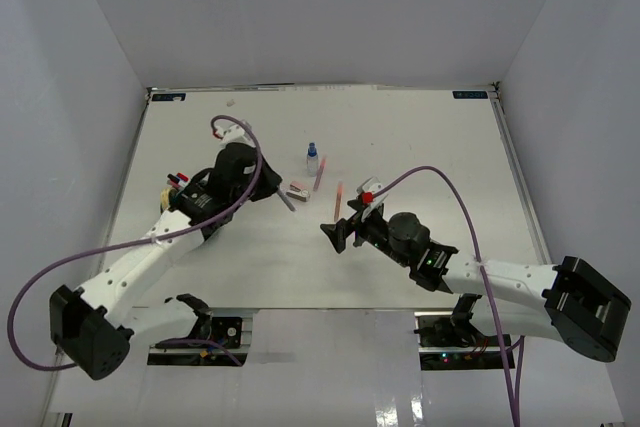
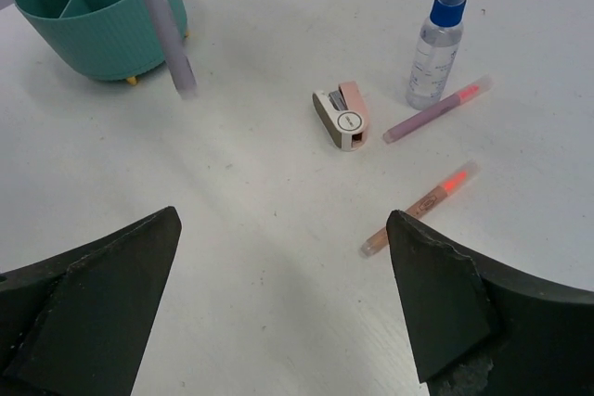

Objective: Sort the stationery into containers
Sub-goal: Place the pen in the storage box.

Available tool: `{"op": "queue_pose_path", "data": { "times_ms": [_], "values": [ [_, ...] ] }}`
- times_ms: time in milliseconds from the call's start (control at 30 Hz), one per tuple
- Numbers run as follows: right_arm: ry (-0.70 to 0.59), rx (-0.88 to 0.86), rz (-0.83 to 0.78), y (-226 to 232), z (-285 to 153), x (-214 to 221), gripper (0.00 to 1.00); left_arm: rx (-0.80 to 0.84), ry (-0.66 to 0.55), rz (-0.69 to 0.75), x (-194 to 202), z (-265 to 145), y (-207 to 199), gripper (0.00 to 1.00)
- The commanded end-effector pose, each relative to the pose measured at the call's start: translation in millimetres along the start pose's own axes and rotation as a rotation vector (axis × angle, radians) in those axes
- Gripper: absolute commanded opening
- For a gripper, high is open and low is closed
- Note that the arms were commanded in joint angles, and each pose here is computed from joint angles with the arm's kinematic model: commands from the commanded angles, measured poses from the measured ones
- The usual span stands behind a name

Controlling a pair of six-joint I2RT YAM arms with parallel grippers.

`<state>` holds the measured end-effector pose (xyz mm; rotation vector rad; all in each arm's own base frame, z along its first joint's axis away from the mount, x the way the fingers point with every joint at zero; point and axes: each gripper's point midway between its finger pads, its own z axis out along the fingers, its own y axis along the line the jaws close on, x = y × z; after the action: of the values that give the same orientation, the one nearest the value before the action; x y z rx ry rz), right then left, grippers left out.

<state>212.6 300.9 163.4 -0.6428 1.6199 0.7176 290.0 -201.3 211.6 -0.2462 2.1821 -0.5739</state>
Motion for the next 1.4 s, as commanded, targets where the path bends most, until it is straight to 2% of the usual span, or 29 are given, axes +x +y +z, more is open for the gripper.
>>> {"op": "queue_pose_path", "data": {
  "times_ms": [0,67,200,367,533,733,933,1233,1367],
  "values": [
    [-0.019,0.024,0.000,-4,-2,-3,0.98,-0.219,-0.123,-0.025,-29,-26,68,0.02],
    [-0.012,0.028,0.000,-5,-1,-1,0.98,-0.294,-0.193,-0.048,-48,-44,93,0.02],
    [0.002,0.038,0.004,-6,0,3,0.98,-0.482,-0.260,-0.020,-60,-73,139,0.02],
    [0.015,0.050,0.001,-9,1,6,0.98,-0.638,-0.277,-0.013,-65,-88,183,0.02],
    [0.028,0.055,0.002,-9,2,9,0.98,-0.711,-0.310,-0.025,-63,-94,217,0.03],
    [0.035,0.064,-0.001,-11,1,11,0.98,-0.734,-0.338,-0.066,-60,-94,239,0.03],
    [0.041,0.067,-0.006,-11,3,13,0.98,-0.696,-0.420,-0.090,-68,-97,237,0.05],
    [0.090,0.213,0.008,-35,3,25,0.98,-0.706,-0.391,-0.080,-62,-90,242,0.32],
    [0.133,0.296,0.027,-48,3,33,0.98,-0.702,-0.392,-0.074,-63,-90,242,0.38]
  ]
}}
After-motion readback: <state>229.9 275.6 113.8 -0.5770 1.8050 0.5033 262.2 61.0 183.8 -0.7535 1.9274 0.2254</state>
